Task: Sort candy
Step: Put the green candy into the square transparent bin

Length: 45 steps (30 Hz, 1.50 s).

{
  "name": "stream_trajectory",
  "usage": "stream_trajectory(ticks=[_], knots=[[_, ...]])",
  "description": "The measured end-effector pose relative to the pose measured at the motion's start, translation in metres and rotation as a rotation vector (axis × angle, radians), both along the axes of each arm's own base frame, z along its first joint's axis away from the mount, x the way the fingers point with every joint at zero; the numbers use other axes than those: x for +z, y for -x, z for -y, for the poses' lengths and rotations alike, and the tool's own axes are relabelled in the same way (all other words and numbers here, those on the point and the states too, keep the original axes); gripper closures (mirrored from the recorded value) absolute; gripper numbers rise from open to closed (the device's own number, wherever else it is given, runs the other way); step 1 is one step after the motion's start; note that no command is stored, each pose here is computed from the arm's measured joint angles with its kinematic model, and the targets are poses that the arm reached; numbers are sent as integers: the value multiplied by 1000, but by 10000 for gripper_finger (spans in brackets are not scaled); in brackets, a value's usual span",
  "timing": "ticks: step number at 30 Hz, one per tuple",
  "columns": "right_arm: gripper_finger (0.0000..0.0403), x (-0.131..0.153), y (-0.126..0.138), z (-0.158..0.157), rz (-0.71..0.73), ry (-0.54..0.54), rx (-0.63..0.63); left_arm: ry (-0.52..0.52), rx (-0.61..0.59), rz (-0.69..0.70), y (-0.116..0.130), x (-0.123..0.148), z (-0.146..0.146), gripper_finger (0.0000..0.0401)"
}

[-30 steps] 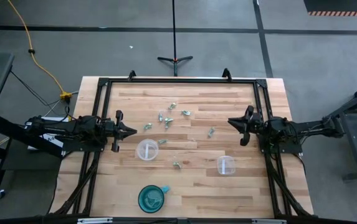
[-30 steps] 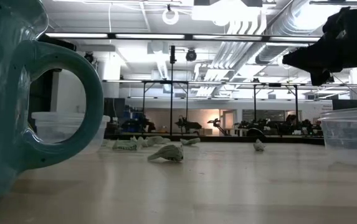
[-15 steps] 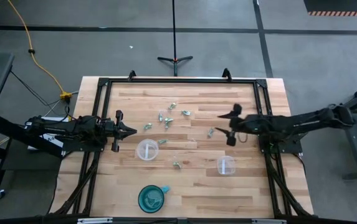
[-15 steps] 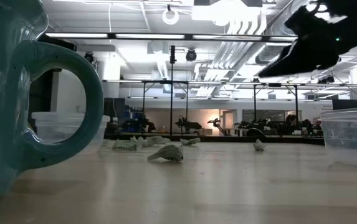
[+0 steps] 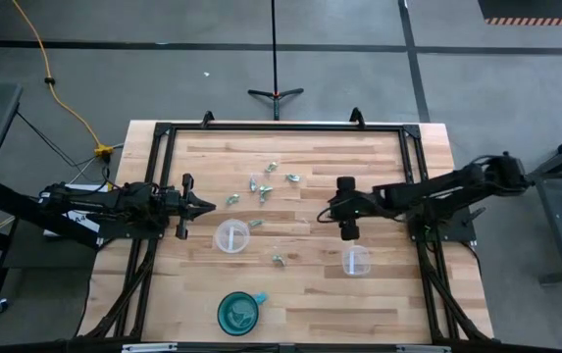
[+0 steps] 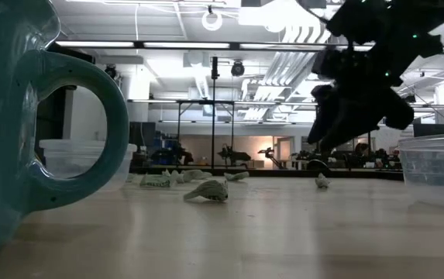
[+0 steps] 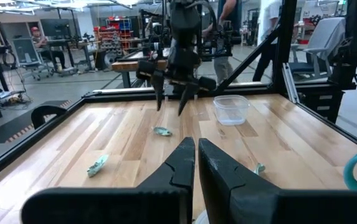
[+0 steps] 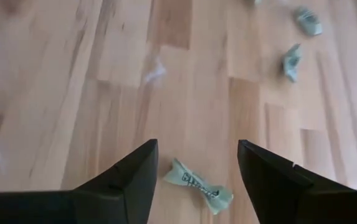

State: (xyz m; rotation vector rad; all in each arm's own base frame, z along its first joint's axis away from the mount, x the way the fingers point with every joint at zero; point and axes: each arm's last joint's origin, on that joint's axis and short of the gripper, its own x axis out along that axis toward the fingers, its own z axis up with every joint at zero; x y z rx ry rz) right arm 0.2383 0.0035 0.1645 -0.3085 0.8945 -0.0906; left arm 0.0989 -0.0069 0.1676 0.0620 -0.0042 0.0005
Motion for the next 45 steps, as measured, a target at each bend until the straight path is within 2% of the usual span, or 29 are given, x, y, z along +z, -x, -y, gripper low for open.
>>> stream_trajectory(ticks=[8, 15, 19, 25, 31, 34, 37, 40, 43, 45], knots=[[210, -15, -12, 13, -190, 16, 30, 0, 0, -1, 0, 0, 0, 345], [210, -30, -16, 24, -267, -5, 72, 0, 0, -1, 0, 0, 0, 345], [224, -36, -16, 28, -294, -46, 81, 0, 0, -1, 0, 0, 0, 345], [283, -39, -16, 29, -303, -72, 61, 0, -1, -1, 0, 0, 0, 345], [387, -38, -14, 27, -335, -61, 67, 0, -1, -1, 0, 0, 0, 345], [389, -29, -18, 28, -334, -46, 50, 0, -1, -1, 0, 0, 0, 345], [392, -3, -27, 29, -303, -53, 45, 0, -1, -1, 0, 0, 0, 345], [399, 26, -30, 26, -290, -169, 59, 0, -1, -1, 0, 0, 0, 345], [398, 54, -33, 18, -234, -398, 68, 0, -1, -1, 0, 0, 0, 345], [401, 65, -31, 8, -237, -501, 91, 0, -1, 0, 0, 0, 0, 345]])
